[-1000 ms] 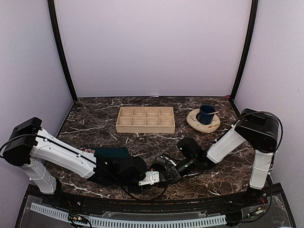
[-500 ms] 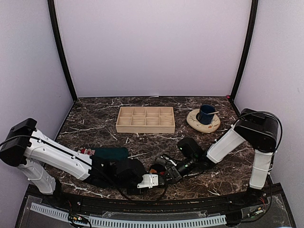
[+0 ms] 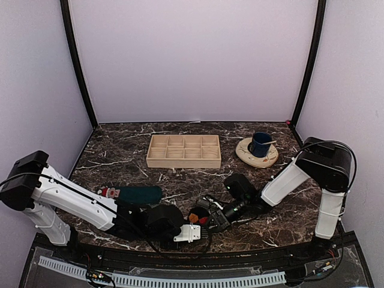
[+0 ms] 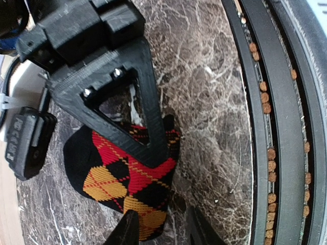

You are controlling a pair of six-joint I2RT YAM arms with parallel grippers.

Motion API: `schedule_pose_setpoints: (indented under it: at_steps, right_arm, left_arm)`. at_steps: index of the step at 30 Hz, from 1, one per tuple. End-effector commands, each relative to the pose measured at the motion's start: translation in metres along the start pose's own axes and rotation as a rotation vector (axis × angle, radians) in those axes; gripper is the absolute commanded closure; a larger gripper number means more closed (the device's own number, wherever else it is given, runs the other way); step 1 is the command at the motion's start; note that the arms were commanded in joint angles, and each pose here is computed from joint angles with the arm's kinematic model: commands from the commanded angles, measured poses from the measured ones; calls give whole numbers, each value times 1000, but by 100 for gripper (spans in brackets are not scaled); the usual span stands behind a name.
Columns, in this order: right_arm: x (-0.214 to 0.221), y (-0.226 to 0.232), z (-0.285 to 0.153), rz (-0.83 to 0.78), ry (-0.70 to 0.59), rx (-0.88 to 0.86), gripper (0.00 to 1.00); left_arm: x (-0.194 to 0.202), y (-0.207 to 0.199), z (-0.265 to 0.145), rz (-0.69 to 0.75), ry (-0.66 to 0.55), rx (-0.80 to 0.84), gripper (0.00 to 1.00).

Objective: Roll the socks
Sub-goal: Pick up the sock from the center of the board.

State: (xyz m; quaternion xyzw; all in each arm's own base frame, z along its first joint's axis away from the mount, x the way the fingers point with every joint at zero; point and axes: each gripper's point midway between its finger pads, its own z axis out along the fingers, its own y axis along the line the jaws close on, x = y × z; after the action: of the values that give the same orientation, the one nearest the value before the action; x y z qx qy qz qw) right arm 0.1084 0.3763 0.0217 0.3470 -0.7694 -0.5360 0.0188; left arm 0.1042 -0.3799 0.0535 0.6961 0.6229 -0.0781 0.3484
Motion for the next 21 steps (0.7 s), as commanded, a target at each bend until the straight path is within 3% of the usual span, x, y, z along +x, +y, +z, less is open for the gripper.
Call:
schedule_pose_setpoints:
  at_steps: [1,21]
  right_arm:
    - [44,-35,1,180,93,104,96]
    - [46,-35,1,184,102,95,96]
  left_arm:
    - [5,-2,9,22,32,-8,65]
    - [-1,8,9,36,7,-75,64]
